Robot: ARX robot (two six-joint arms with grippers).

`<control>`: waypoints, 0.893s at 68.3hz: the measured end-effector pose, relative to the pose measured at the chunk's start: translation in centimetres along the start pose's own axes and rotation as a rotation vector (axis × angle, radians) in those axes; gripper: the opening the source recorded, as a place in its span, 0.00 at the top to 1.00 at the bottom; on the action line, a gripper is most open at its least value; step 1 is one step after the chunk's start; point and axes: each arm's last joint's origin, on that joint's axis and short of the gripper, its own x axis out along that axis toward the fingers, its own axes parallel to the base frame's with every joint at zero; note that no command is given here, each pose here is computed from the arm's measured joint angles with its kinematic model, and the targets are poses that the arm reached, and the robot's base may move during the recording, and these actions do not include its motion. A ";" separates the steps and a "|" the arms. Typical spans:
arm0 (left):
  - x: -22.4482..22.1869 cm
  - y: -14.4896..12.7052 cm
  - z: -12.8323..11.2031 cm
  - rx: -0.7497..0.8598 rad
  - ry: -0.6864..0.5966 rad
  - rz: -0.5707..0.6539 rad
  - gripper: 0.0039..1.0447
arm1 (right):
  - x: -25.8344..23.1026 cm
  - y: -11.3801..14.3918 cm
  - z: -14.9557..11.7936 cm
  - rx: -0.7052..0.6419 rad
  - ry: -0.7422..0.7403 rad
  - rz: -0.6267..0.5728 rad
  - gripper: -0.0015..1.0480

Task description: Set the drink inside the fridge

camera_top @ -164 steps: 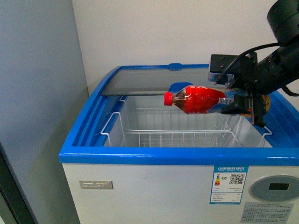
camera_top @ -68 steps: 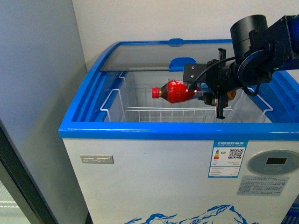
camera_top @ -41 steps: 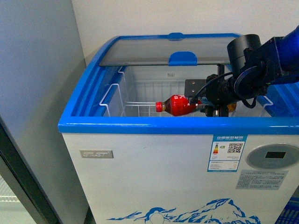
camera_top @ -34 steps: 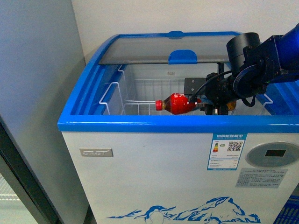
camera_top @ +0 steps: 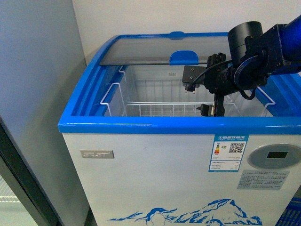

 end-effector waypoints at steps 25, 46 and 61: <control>0.0 0.0 0.0 0.000 0.000 0.000 0.08 | -8.2 -2.4 2.3 0.124 -0.078 -0.075 0.07; 0.0 0.0 0.0 0.000 0.000 0.000 0.08 | -19.8 -3.4 3.4 0.418 -0.085 -0.354 0.07; 0.0 0.0 0.0 0.000 0.000 0.000 0.08 | -28.9 0.4 3.7 0.776 -0.083 -0.444 0.07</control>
